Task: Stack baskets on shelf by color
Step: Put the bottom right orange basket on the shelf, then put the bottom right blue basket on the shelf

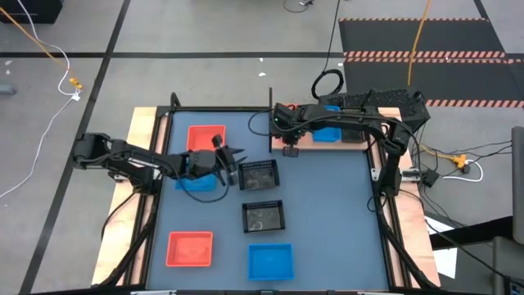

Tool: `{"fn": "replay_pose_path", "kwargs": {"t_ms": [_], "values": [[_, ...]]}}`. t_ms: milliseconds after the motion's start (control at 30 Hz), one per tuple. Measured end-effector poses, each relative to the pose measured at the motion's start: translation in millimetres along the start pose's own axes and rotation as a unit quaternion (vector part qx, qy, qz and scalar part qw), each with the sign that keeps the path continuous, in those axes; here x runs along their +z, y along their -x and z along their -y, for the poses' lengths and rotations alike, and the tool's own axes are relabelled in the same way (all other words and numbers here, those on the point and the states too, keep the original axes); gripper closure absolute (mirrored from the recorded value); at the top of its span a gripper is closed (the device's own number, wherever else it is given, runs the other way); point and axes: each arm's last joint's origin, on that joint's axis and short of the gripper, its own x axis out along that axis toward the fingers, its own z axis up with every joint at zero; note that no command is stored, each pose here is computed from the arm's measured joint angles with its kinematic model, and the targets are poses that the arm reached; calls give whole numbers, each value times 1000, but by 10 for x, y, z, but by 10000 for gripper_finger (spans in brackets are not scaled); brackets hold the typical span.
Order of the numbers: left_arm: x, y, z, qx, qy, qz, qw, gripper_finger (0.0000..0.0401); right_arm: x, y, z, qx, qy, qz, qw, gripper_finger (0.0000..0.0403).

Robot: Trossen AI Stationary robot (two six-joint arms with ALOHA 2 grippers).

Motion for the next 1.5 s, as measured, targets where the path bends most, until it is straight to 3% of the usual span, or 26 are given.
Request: {"fn": "replay_pose_path", "kwargs": {"t_ms": [233, 433, 500, 600, 700, 800, 967, 1133, 1267, 1500], "values": [[-58, 19, 41, -10, 14, -30, 999, 274, 17, 83, -59, -29, -11, -1, 1000, 298], [133, 279, 145, -51, 54, -2, 997, 274, -68, 696, -258, -48, 15, 32, 998, 281], [273, 428, 191, -77, 59, 23, 995, 274, -129, 983, -373, -23, 23, 66, 997, 280], [442, 654, 250, -113, 67, 65, 989, 274, -198, 1338, -605, 61, 43, 141, 987, 280], [553, 827, 303, -145, 82, 110, 980, 274, -271, 1427, -962, 143, 76, 205, 965, 282], [607, 920, 392, -181, 98, 136, 969, 274, -391, 1265, -1427, 210, 119, 236, 941, 287], [577, 980, 595, -226, 112, 131, 959, 274, -677, 1013, -2159, 260, 235, 265, 898, 290], [485, 987, 804, -254, 123, 103, 954, 274, -837, 1107, -2604, 224, 347, 320, 853, 291], [454, 960, 921, -261, 102, 113, 953, 274, -895, 1021, -2835, 161, 483, 331, 795, 291], [521, 915, 872, -242, 94, 150, 954, 274, -864, 544, -3073, 129, 583, 270, 755, 291]]}}
